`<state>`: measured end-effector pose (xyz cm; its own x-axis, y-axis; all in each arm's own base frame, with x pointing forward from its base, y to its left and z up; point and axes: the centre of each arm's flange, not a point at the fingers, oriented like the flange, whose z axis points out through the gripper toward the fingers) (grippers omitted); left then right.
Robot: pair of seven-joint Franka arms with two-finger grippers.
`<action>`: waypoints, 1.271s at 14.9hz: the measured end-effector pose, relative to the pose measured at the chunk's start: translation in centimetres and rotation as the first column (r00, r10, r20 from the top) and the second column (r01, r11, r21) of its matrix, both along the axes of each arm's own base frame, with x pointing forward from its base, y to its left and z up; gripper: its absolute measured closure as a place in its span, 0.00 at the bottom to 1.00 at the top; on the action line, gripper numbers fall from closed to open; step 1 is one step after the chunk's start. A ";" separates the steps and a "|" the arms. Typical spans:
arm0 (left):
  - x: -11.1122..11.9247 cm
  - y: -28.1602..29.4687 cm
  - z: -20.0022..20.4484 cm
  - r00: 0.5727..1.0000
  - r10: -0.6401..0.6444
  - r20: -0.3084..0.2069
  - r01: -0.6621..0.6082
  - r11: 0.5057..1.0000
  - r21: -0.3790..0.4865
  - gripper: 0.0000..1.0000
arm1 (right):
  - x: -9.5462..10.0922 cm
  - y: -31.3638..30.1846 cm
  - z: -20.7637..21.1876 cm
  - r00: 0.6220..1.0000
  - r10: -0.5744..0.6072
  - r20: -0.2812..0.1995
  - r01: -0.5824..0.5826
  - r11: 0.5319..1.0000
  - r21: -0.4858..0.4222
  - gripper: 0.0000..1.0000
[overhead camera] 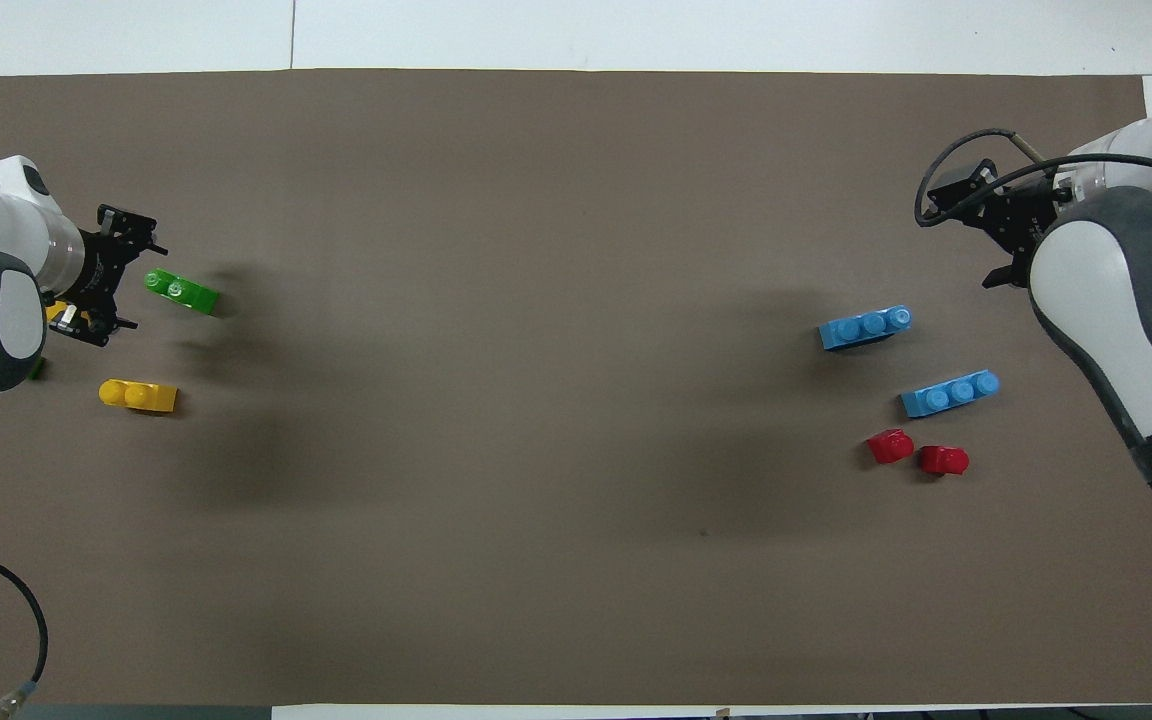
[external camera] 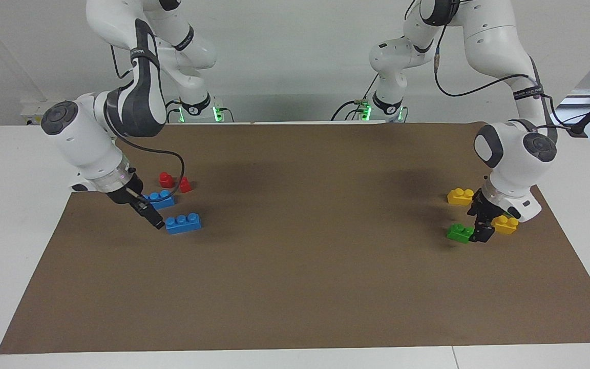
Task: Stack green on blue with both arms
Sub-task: 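Reach the left gripper to the green brick while the right gripper rises, then grasp the green brick with the left gripper and lift it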
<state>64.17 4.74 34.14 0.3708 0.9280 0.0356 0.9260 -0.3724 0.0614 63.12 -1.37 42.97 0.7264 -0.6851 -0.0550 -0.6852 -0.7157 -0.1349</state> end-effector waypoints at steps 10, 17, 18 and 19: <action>0.9 0.1 -2.6 1.000 0.009 0.014 -0.009 1.000 -0.007 0.00 | -0.6 -0.4 -2.6 0.983 -0.180 -0.025 0.181 0.983 0.037 0.00; 0.9 0.1 -2.7 1.000 0.012 0.013 -0.011 1.000 -0.007 0.40 | -1.0 -0.3 -5.0 0.907 -0.406 -0.113 0.414 0.909 0.051 0.00; 0.9 0.0 -2.7 1.000 0.011 0.014 -0.011 1.000 -0.007 0.50 | -1.0 -0.3 -5.4 0.898 -0.422 -0.122 0.430 0.902 0.048 0.00; 0.9 0.0 -2.6 1.000 0.010 0.016 -0.010 1.000 -0.007 0.61 | -1.0 -0.3 -5.8 0.893 -0.432 -0.130 0.440 0.897 0.045 0.00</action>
